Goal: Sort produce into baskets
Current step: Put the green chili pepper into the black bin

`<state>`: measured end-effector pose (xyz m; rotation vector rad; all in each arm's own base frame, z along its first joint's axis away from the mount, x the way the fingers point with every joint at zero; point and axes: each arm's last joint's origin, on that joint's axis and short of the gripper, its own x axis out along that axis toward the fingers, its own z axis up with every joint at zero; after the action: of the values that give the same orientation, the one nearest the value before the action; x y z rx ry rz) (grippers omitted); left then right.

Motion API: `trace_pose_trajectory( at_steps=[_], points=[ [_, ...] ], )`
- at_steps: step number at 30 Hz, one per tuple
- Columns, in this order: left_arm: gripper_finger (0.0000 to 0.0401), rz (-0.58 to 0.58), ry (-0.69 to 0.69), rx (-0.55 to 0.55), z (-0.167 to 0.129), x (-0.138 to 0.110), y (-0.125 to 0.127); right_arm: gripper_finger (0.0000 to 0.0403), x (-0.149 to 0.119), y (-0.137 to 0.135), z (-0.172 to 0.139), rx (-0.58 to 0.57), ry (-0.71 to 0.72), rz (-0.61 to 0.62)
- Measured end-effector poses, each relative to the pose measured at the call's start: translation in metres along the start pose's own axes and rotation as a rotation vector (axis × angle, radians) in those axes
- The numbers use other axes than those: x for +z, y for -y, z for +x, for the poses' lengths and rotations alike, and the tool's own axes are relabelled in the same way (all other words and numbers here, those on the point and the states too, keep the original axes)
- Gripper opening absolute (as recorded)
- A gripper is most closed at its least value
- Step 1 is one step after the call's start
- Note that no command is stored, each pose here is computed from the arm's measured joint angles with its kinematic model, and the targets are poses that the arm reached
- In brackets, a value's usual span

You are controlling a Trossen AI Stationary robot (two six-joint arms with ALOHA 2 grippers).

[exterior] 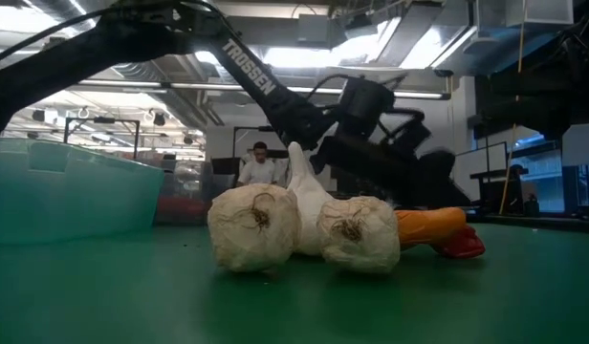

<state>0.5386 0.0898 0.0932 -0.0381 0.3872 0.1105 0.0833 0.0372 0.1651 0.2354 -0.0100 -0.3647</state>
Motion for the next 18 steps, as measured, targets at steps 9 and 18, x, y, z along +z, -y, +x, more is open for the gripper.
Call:
trace_pose_trajectory(
  at_steps=[9,18],
  points=[
    [0.0301,-0.002,-0.064,-0.006,0.004,-0.008,0.003,0.0280,-0.001,0.000,0.000,-0.001,-0.003,-0.006],
    [0.0260,-0.011,-0.097,-0.003,0.008,-0.020,0.003,0.0280,0.000,0.000,0.000,-0.001,-0.002,-0.004]
  ],
)
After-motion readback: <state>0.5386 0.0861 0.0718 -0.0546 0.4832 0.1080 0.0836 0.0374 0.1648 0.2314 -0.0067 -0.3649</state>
